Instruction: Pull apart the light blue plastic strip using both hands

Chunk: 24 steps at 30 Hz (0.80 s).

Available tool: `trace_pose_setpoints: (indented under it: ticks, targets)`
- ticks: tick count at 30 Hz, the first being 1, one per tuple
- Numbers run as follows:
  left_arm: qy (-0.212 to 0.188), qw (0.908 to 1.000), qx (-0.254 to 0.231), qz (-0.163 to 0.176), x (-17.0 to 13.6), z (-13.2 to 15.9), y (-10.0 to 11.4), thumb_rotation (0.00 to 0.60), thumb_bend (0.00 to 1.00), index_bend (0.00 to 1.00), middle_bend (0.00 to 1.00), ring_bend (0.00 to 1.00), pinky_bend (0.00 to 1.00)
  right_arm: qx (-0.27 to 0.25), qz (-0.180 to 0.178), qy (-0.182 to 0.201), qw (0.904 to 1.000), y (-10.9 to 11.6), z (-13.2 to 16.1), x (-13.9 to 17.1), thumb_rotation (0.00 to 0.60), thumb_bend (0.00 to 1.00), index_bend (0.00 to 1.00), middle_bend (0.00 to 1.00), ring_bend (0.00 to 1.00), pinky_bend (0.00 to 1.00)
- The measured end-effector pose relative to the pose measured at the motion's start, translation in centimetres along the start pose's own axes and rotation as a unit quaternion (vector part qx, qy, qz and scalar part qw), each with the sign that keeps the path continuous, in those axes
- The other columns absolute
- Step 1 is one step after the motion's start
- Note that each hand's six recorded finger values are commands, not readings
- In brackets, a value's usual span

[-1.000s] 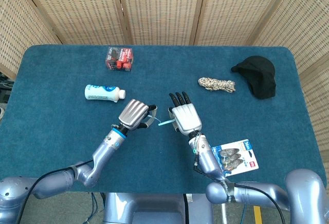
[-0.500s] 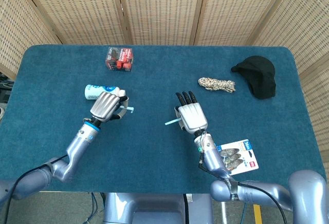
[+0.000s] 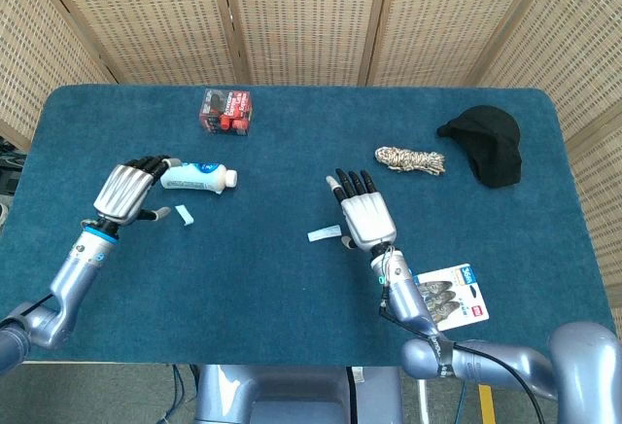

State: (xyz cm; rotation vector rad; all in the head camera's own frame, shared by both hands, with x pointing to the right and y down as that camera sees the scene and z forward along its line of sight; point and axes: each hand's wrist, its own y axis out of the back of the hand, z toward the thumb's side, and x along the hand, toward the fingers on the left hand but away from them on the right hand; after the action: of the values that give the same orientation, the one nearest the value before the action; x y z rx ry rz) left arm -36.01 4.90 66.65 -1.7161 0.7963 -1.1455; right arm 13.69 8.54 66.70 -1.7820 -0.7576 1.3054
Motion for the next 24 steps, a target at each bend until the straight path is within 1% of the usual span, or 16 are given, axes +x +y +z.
trace_pose_setpoints:
  ticks: [4,7,11,14,18,24]
  targets:
    - [0.028,0.9996,-0.004,0.006,-1.7,-2.1,1.5,0.6,0.0,0.0,0.0,0.0,0.07,0.01,-0.026,0.001,0.9996,2.1,-1.5,0.7,0.6,0.0,0.0,0.0,0.0,0.0]
    - [0.048,0.9987,-0.009,0.017,-3.3,-3.6,2.7,0.6,0.0,0.0,0.0,0.0,0.04,0.018,-0.046,0.0,0.9988,3.6,-3.2,1.4,0.6,0.0,0.0,0.0,0.0,0.0]
    - [0.081,0.9954,-0.029,0.041,-6.4,-5.6,4.2,0.6,0.0,0.0,0.0,0.0,0.02,0.039,-0.072,-0.006,0.9966,5.3,-6.7,3.4,0.6,0.0,0.0,0.0,0.0,0.0]
    - [0.114,0.9908,-0.042,0.06,-9.1,-7.0,4.9,0.6,0.0,0.0,0.0,0.0,0.01,0.057,-0.078,-0.023,0.9951,5.5,-10.6,6.3,0.6,0.0,0.0,0.0,0.0,0.0]
    - [0.151,0.9831,-0.07,0.076,-12.5,-8.2,5.4,0.6,0.0,0.0,0.0,0.0,0.0,0.062,-0.084,-0.044,0.9936,5.1,-14.3,9.7,0.6,0.0,0.0,0.0,0.0,0.0]
    - [0.195,0.9705,-0.122,0.072,-17.9,-9.0,5.1,0.6,0.0,0.0,0.0,0.0,0.0,0.046,-0.104,-0.09,0.9895,4.7,-18.9,14.9,0.6,0.0,0.0,0.0,0.0,0.0]
